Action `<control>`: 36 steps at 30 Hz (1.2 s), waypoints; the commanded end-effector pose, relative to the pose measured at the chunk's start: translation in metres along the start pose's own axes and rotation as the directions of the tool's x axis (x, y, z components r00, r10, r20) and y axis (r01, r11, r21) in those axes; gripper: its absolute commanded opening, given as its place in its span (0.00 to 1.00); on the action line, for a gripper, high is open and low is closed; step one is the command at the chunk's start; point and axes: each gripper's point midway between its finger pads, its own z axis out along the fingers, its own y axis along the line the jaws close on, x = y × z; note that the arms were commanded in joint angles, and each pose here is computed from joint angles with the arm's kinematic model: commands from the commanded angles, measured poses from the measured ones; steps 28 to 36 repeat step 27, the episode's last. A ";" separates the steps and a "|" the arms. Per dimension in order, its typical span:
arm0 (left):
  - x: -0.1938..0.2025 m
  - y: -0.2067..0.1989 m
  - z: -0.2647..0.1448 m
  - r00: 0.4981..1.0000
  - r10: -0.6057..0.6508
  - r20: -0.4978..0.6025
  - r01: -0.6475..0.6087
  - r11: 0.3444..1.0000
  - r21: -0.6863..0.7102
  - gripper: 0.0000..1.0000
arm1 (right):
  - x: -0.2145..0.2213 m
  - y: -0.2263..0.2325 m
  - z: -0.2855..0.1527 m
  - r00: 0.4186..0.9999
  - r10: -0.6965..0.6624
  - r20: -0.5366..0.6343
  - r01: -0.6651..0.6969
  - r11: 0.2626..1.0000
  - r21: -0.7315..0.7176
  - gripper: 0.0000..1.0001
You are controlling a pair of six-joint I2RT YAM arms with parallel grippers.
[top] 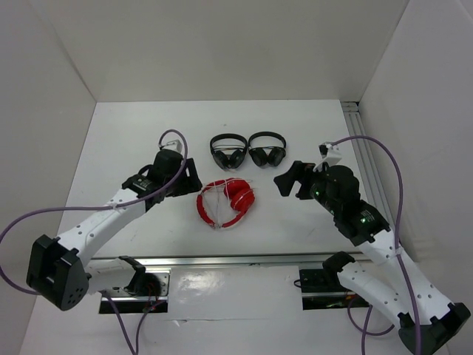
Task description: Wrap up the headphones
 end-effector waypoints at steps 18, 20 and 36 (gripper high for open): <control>0.011 0.043 -0.249 0.944 0.034 0.328 -0.118 0.964 0.240 0.97 | -0.034 0.038 -0.118 0.997 -0.055 0.053 0.063 0.984 -0.165 1.00; 0.019 0.051 -0.256 0.939 0.040 0.341 -0.129 0.961 0.243 1.00 | -0.037 0.035 -0.132 0.995 -0.052 0.080 0.064 0.986 -0.153 1.00; 0.034 0.065 -0.273 0.926 0.006 0.378 -0.119 0.954 0.275 1.00 | -0.025 0.019 -0.145 0.996 -0.051 0.077 0.059 0.993 -0.104 1.00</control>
